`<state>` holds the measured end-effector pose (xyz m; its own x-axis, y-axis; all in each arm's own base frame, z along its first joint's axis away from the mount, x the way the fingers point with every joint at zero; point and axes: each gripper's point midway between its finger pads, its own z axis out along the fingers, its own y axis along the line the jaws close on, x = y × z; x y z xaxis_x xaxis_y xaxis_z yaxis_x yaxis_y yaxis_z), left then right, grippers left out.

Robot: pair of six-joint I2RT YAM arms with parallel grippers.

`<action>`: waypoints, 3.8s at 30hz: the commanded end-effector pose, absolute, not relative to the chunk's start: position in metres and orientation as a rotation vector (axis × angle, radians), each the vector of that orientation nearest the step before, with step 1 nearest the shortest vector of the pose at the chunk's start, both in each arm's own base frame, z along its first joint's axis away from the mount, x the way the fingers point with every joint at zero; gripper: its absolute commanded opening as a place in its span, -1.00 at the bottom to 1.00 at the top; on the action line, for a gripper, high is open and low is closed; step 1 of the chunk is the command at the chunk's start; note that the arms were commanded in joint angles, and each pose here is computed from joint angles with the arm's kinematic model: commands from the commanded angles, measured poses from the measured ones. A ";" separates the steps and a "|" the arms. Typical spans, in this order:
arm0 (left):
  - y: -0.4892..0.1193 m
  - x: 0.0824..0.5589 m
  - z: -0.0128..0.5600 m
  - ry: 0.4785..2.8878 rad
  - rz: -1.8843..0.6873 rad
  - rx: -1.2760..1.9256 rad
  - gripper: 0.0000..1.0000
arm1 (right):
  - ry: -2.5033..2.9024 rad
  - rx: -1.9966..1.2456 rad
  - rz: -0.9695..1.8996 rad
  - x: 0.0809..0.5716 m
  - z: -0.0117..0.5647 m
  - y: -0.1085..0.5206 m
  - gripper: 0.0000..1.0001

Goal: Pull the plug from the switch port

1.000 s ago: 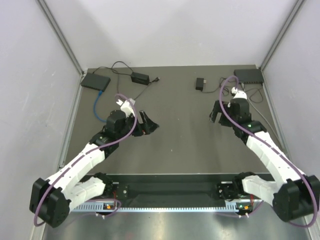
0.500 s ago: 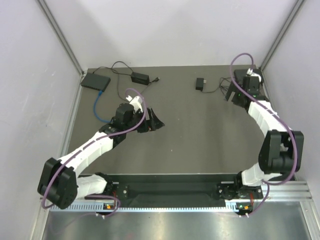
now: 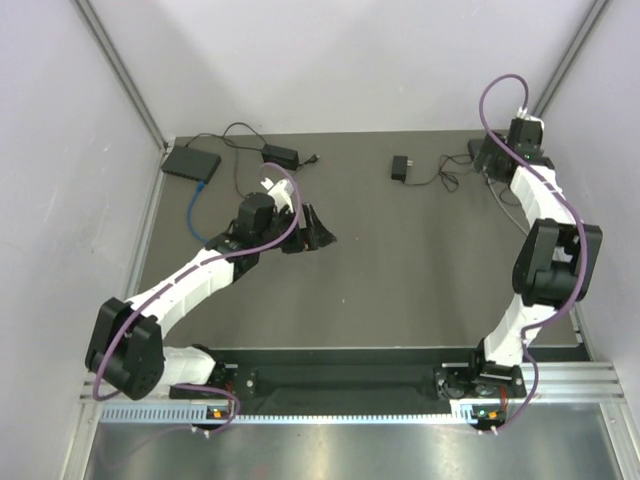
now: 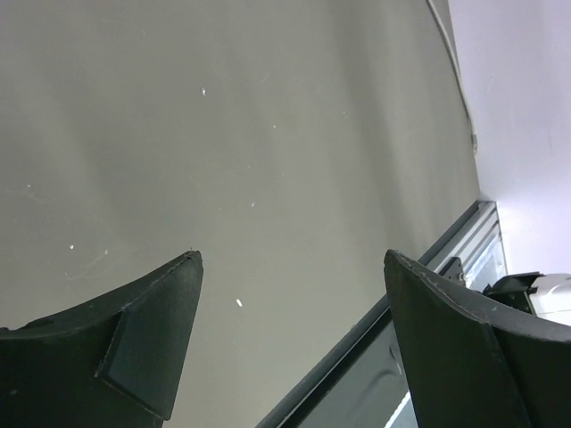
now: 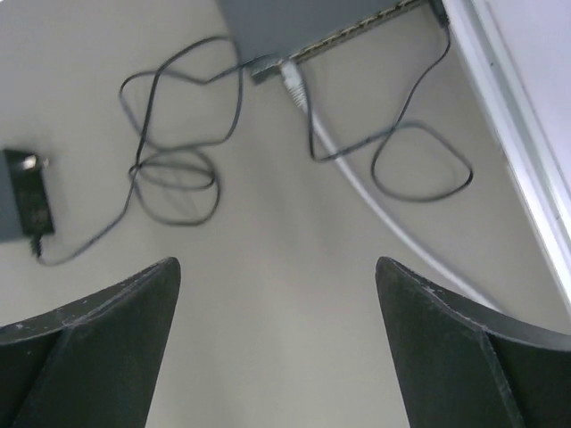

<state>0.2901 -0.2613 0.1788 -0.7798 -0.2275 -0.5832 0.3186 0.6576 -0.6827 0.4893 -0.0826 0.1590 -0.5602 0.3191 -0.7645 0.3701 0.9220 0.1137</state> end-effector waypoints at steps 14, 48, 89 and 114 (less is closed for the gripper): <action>-0.270 0.310 0.192 2.168 -1.084 0.174 0.74 | 2.278 0.422 -0.192 0.561 0.117 -0.125 0.22; -0.270 0.311 0.183 2.197 -1.083 0.167 0.74 | 2.389 0.406 -0.093 0.598 0.051 -0.127 -0.15; -0.327 0.330 0.213 2.199 -1.309 0.231 0.30 | 2.622 0.232 -0.141 0.374 0.061 -0.043 -1.00; -0.332 0.333 0.234 2.162 -1.291 0.308 0.33 | 2.486 0.215 -0.090 0.422 0.131 -0.006 0.11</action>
